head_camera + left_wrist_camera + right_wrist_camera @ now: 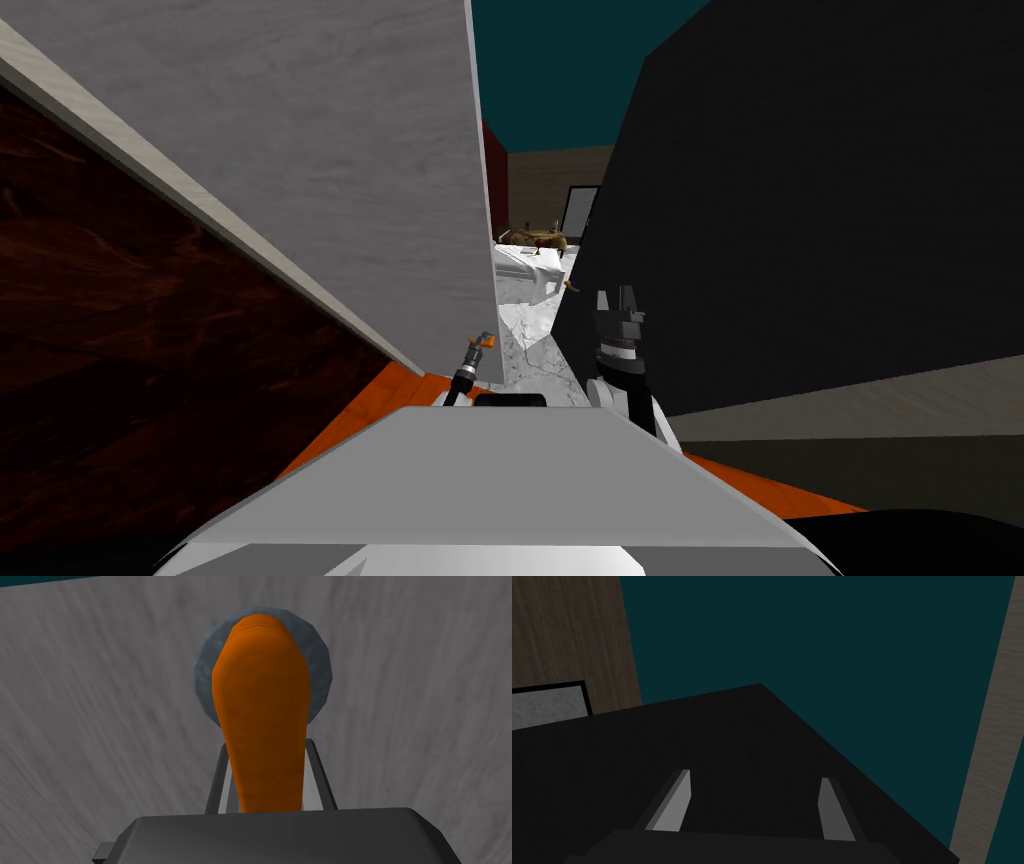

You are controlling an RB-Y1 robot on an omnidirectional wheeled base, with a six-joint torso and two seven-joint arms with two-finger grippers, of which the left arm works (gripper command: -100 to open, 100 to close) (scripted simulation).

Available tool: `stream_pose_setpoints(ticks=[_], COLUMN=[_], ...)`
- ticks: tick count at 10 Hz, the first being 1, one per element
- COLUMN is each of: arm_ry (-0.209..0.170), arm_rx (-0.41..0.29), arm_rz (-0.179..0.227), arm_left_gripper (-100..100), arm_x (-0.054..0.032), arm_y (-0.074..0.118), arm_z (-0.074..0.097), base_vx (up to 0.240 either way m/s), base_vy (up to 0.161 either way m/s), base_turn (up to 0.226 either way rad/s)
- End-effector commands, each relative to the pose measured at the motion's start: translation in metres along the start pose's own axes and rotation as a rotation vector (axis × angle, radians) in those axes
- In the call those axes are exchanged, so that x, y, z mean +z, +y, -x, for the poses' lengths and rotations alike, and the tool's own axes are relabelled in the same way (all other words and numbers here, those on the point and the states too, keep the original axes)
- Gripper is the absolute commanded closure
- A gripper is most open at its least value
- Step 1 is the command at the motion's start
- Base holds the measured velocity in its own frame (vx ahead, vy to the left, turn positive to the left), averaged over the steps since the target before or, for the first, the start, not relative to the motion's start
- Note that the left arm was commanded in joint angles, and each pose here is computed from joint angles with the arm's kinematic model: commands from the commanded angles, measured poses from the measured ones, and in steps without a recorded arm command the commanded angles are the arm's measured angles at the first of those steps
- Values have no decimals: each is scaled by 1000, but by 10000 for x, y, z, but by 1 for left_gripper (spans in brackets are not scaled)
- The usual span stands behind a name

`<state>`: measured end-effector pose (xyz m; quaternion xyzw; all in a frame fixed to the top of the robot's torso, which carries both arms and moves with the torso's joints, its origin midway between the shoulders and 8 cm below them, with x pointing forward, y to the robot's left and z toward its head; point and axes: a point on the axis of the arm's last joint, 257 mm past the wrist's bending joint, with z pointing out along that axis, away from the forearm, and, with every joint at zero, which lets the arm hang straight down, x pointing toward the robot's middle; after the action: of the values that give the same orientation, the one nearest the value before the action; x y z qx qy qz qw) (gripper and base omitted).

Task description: Push the door open

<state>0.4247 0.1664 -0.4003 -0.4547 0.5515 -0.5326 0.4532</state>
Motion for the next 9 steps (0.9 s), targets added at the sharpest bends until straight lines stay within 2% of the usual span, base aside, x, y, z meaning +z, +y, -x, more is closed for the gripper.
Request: stream_pose_setpoints(ticks=[1,6,9], arm_ry=[-28,-103,-121], arm_rx=[14,30,32], arm_rz=[-14,-13,-14], arm_left_gripper=[100,100,100], arm_x=[11,1,-3], arm_y=[-51,-59,-63], arm_z=[199,571,655], base_vx=[178,167,125], base_vy=[-71,-92,-65], base_turn=[66,67,39])
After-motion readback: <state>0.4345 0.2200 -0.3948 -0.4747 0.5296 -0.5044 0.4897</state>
